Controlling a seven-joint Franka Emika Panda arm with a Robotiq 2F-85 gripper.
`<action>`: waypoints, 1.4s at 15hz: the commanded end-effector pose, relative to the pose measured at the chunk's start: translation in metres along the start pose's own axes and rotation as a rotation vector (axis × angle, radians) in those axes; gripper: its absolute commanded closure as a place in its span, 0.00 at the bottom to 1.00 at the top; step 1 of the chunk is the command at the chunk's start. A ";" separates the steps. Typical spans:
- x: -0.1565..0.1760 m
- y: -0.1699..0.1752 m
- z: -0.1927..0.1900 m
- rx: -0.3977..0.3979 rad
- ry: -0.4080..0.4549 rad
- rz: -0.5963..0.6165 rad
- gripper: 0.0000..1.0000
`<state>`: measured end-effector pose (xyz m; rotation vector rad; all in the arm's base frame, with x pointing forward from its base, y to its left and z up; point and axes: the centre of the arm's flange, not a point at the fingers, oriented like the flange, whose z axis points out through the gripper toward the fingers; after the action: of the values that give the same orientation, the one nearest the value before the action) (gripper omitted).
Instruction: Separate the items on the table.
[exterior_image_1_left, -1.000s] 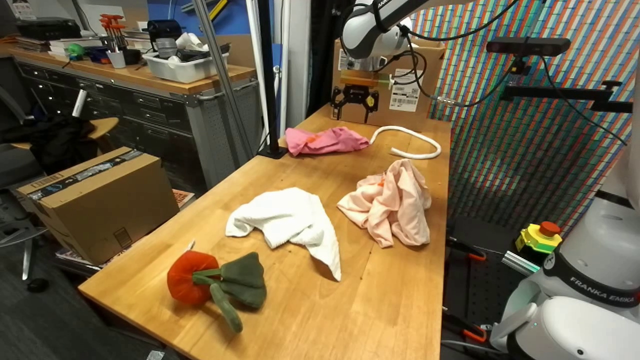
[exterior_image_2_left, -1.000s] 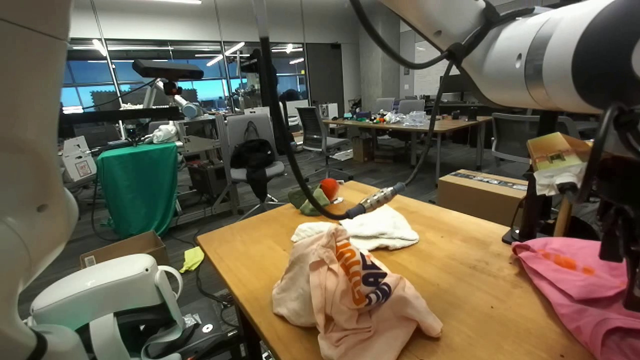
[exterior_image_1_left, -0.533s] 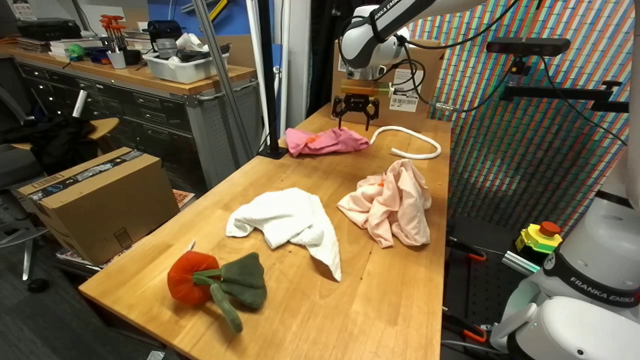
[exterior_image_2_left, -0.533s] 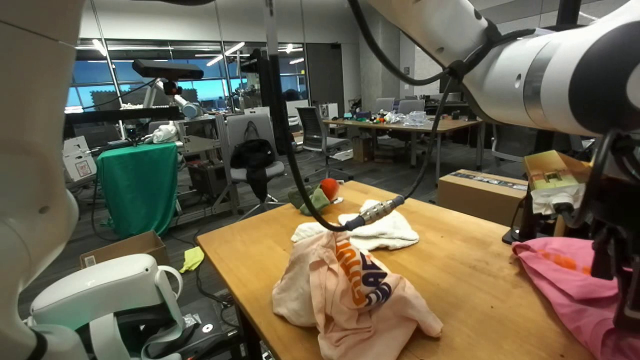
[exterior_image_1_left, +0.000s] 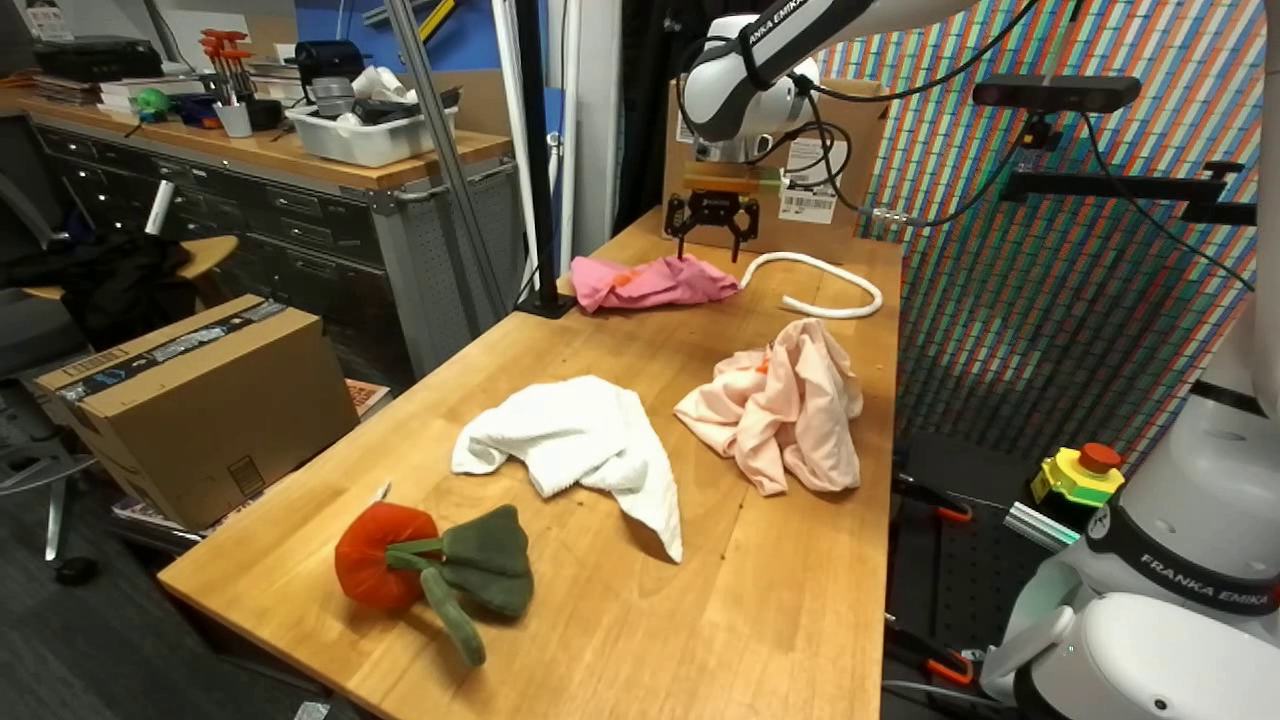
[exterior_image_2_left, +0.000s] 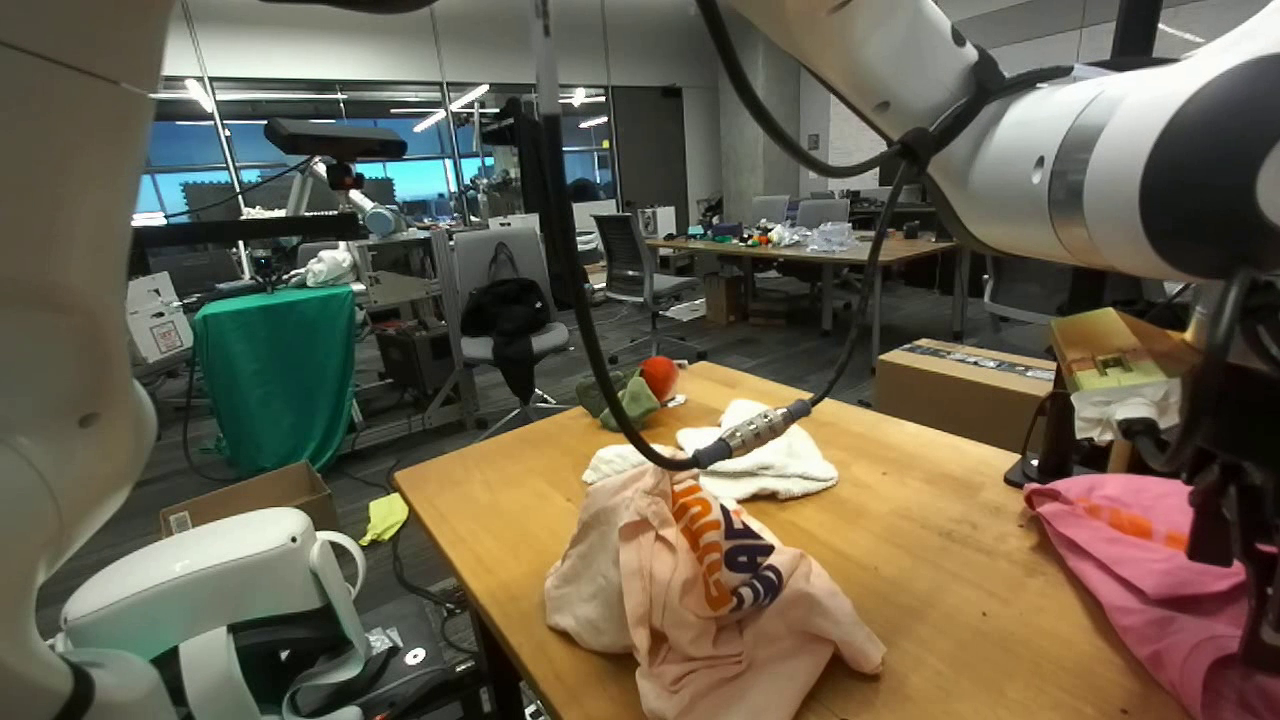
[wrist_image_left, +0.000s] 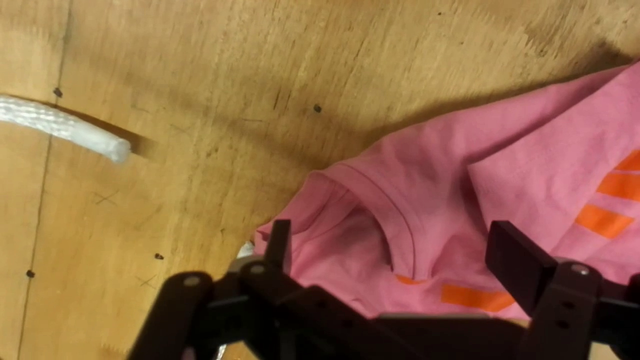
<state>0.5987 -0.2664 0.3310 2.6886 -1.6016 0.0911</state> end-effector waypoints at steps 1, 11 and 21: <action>0.000 0.003 0.000 0.006 -0.011 -0.026 0.00; -0.007 0.008 0.005 -0.053 -0.097 -0.050 0.00; 0.003 0.011 0.003 -0.063 0.006 -0.001 0.00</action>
<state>0.5893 -0.2718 0.3258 2.6798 -1.5762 0.0088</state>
